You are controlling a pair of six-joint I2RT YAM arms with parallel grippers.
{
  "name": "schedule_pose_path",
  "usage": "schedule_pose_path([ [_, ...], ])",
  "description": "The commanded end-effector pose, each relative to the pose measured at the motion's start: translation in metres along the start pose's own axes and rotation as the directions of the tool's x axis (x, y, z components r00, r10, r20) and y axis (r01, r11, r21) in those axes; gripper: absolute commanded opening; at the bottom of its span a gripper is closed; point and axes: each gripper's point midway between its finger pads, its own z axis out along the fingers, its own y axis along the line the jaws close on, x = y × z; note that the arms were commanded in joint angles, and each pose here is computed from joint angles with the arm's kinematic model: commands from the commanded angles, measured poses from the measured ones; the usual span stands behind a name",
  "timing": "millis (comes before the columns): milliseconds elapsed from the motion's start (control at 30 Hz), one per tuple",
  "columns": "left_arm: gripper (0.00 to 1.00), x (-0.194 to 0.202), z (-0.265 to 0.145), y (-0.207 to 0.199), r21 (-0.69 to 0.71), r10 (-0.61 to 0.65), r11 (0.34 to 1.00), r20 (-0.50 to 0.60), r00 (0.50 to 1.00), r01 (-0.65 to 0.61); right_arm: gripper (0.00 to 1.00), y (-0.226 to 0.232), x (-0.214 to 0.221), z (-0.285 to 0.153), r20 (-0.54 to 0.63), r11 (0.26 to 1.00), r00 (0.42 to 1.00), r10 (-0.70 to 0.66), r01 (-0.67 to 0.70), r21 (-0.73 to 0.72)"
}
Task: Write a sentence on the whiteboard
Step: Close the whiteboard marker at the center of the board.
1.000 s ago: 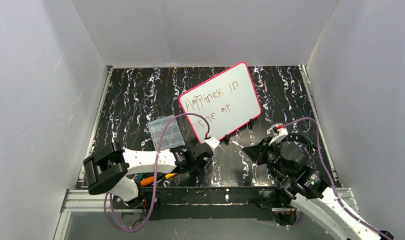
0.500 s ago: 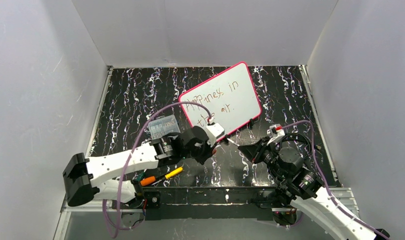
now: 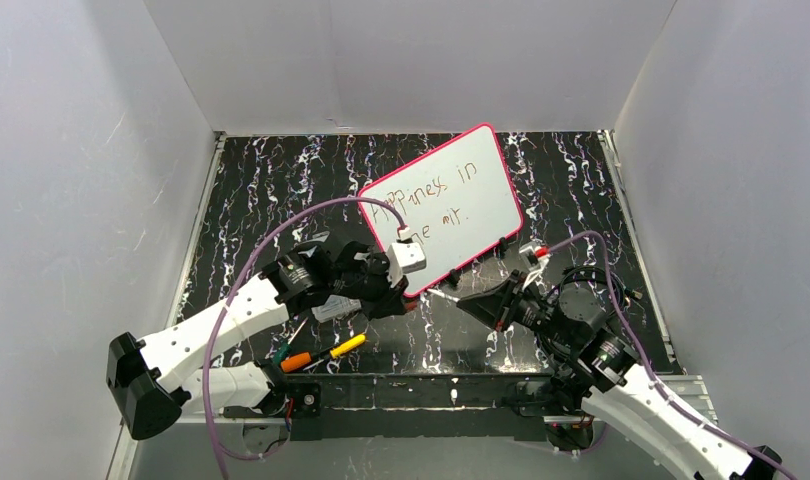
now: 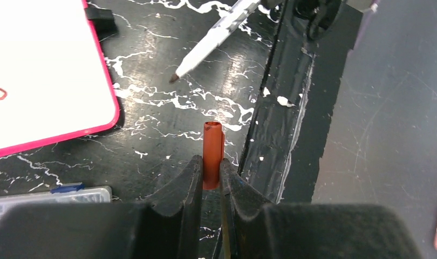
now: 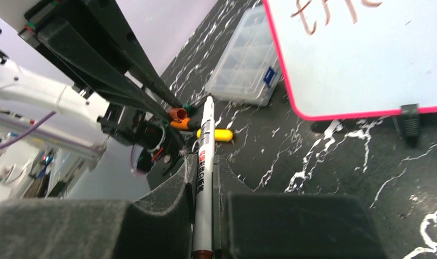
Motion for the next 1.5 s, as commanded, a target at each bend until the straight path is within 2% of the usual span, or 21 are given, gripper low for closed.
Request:
schedule_pose_path([
  [0, 0.00, 0.012, -0.005, -0.020, 0.118, 0.056, 0.992, -0.020, 0.998, -0.053, 0.01, 0.034, -0.001, -0.003, -0.109, 0.991, 0.993, -0.051, 0.038, -0.125],
  [100, 0.00, 0.012, -0.005, -0.022, 0.132, 0.061, 0.989, -0.014, 0.998, -0.059, 0.01, 0.038, 0.004, -0.006, -0.180, 0.992, 0.982, -0.065, 0.043, -0.119],
  [267, 0.00, 0.013, -0.004, -0.025, 0.152, 0.066, 0.986, -0.015, 0.998, -0.063, 0.01, 0.046, -0.002, -0.009, -0.183, 0.989, 0.980, -0.081, 0.057, -0.134],
  [533, 0.00, 0.014, -0.005, -0.025, 0.148, 0.073, 0.986, -0.011, 0.997, -0.071, 0.01, 0.046, 0.009, -0.010, -0.248, 0.989, 0.966, -0.075, 0.039, -0.145],
  [1467, 0.00, 0.015, -0.005, -0.025, 0.155, 0.081, 0.985, -0.019, 0.997, -0.077, 0.01, 0.048, 0.003, -0.010, -0.243, 0.988, 0.966, -0.093, 0.059, -0.141],
])
